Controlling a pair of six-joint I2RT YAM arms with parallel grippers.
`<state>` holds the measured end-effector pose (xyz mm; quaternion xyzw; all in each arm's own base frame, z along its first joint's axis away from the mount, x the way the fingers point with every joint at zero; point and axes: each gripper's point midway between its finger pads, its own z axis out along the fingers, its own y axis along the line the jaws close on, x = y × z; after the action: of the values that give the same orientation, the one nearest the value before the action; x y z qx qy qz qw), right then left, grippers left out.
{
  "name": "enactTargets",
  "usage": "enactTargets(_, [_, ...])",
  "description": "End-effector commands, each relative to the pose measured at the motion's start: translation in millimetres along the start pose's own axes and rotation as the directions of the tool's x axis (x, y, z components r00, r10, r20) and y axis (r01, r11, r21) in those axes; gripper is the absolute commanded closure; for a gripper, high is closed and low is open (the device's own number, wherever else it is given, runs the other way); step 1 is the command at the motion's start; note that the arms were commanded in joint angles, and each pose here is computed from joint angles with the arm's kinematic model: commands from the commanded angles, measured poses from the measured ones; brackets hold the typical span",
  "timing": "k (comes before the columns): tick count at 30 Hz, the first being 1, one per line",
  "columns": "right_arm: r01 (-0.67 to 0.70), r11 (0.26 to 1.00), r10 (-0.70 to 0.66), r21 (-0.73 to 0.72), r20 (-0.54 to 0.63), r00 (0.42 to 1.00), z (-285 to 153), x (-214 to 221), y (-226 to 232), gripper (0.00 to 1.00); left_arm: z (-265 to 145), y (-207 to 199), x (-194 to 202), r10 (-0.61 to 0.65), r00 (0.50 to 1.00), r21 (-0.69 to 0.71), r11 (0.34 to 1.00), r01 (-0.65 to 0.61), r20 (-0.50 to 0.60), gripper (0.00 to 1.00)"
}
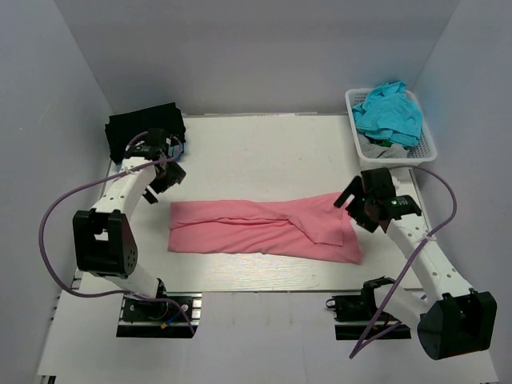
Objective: Fold and stack the t-shirts
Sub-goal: Fold the other side of the tshirt into a rectangle, then rotate the tshirt 90 degrees
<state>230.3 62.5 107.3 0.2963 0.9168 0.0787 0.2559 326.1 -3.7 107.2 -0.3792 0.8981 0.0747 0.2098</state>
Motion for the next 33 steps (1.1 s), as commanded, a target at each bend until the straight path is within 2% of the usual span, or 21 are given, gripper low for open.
enactTargets(1, [0.098,0.981,-0.091,-0.164,0.053,0.994,-14,-22,42,0.1,-28,-34,-9,0.041,0.999,0.201,0.979,-0.044,0.018,0.01])
enactTargets(3, [0.134,0.949,-0.125,-0.286,0.052,0.991,-13,-19,68,0.1,-26,-53,2,0.064,0.998,0.314,0.948,-0.057,-0.012,0.01])
enactTargets(4, [0.127,0.946,-0.13,-0.297,0.009,0.991,-5,-10,69,0.1,-29,-63,13,0.085,0.995,0.367,0.928,-0.062,-0.047,0.01])
enactTargets(6, [0.129,0.937,-0.148,-0.325,-0.033,0.988,1,1,76,0.1,-14,-64,34,0.119,0.987,0.369,0.927,-0.071,-0.109,0.01])
enactTargets(8, [0.108,0.959,-0.14,-0.262,-0.106,0.984,22,19,65,0.1,-5,-67,47,0.138,0.982,0.382,0.921,-0.078,-0.131,0.01])
enactTargets(11, [0.084,0.987,-0.108,-0.14,-0.175,0.979,47,36,42,0.1,21,-44,83,0.173,0.966,0.321,0.941,-0.106,-0.19,0.01])
enactTargets(19, [0.08,0.993,-0.06,0.086,-0.218,0.974,93,39,15,0.1,44,10,150,0.188,0.933,0.211,0.969,-0.126,-0.308,0.01])
enactTargets(22, [0.128,0.989,-0.11,0.071,-0.219,0.97,119,26,37,0.1,37,29,195,0.235,0.879,0.224,0.963,-0.152,-0.416,0.01])
enactTargets(23, [0.135,0.99,-0.122,0.04,-0.235,0.964,131,22,55,0.1,34,46,215,0.236,0.846,0.199,0.967,-0.157,-0.477,0.01])
enactTargets(25, [0.148,0.988,-0.152,-0.039,-0.173,0.973,150,-12,101,0.1,19,58,235,0.255,0.801,0.189,0.965,-0.18,-0.541,0.01])
enactTargets(26, [0.18,0.981,-0.19,-0.065,-0.194,0.963,167,-8,113,0.1,4,68,241,0.261,0.77,0.17,0.965,-0.198,-0.582,0.01])
enactTargets(28, [0.269,0.95,-0.287,-0.159,-0.097,0.953,184,-41,167,0.1,-30,61,263,0.277,0.677,0.234,0.96,-0.156,-0.682,0.01])
enactTargets(29, [0.307,0.935,-0.329,-0.175,-0.115,0.937,203,-30,176,0.1,-48,47,268,0.367,0.633,0.356,0.922,-0.151,-0.682,0.01])
enactTargets(30, [0.406,0.887,-0.432,-0.219,-0.089,0.897,208,-32,189,0.1,-69,54,273,0.391,0.588,0.359,0.916,-0.178,-0.708,0.01])
enactTargets(31, [0.427,0.84,-0.463,-0.335,-0.029,0.886,206,-51,239,0.1,-84,39,263,0.42,0.587,0.404,0.899,-0.167,-0.692,0.01])
enactTargets(32, [0.457,0.812,-0.502,-0.363,-0.033,0.864,222,-43,247,0.1,-95,31,262,0.456,0.569,0.448,0.878,-0.166,-0.684,0.01])
enactTargets(33, [0.553,0.709,-0.588,-0.437,0.067,0.806,210,-58,278,0.1,-113,23,265,0.489,0.521,0.496,0.857,-0.139,-0.699,0.01])
